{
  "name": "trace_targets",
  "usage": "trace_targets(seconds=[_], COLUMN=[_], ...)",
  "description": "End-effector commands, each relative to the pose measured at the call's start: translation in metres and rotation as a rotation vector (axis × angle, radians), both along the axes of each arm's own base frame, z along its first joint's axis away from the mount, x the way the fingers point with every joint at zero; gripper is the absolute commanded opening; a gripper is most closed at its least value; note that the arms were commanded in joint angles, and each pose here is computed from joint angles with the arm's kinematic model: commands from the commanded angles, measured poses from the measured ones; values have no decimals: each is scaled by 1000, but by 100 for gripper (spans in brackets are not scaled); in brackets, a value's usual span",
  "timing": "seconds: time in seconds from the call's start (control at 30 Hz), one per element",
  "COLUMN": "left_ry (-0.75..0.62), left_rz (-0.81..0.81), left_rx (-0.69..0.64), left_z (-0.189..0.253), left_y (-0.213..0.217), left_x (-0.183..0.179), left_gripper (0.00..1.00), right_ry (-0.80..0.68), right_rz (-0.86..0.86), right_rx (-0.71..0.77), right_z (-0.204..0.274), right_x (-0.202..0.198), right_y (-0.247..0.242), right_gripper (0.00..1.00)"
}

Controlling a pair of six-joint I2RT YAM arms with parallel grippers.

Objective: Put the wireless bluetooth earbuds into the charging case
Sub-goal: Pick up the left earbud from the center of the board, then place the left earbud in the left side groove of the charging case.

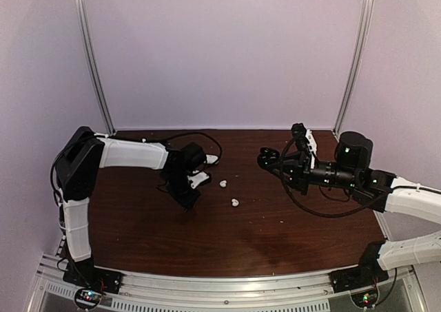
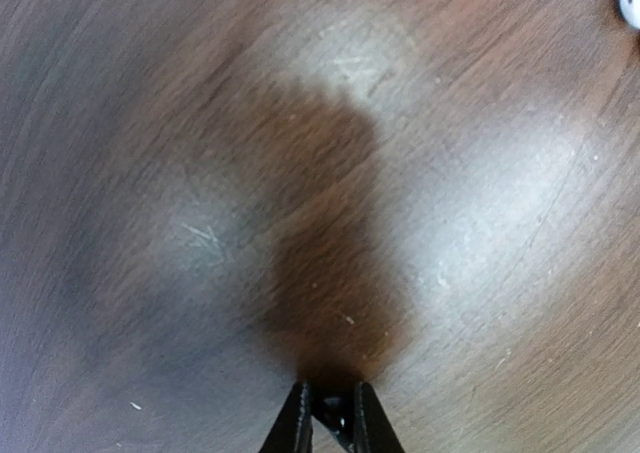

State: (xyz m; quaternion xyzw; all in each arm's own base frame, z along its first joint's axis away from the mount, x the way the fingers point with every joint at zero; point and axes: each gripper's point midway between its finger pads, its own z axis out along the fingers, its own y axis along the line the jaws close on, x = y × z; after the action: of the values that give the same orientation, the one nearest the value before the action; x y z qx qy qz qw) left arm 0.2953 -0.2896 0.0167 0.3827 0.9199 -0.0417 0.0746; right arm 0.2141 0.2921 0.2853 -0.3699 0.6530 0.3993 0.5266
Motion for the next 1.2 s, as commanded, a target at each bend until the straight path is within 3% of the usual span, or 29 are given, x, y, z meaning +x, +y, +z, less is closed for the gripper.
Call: trace_targets(seconds=[0.0, 0.3, 0.7, 0.9, 1.17], left_ry=[-79, -289, -666, -776, -826], left_rz=[18, 56, 26, 1, -67], left_rx=[-123, -307, -755, -903, -1020], left_z=[27, 100, 243, 275, 291], left_y=[-18, -33, -37, -32, -43], left_x=[10, 34, 24, 5, -13], left_gripper=[7, 6, 7, 7, 8], right_ry=[-23, -51, -82, -98, -123], right_rz=[-18, -46, -52, -9, 76], right_rx=[19, 41, 114, 139, 141], right_z=[7, 5, -13, -29, -42], right_x=[4, 9, 32, 40, 35], right_y=[-1, -3, 20, 45, 79], right_gripper=[12, 12, 10, 10, 9])
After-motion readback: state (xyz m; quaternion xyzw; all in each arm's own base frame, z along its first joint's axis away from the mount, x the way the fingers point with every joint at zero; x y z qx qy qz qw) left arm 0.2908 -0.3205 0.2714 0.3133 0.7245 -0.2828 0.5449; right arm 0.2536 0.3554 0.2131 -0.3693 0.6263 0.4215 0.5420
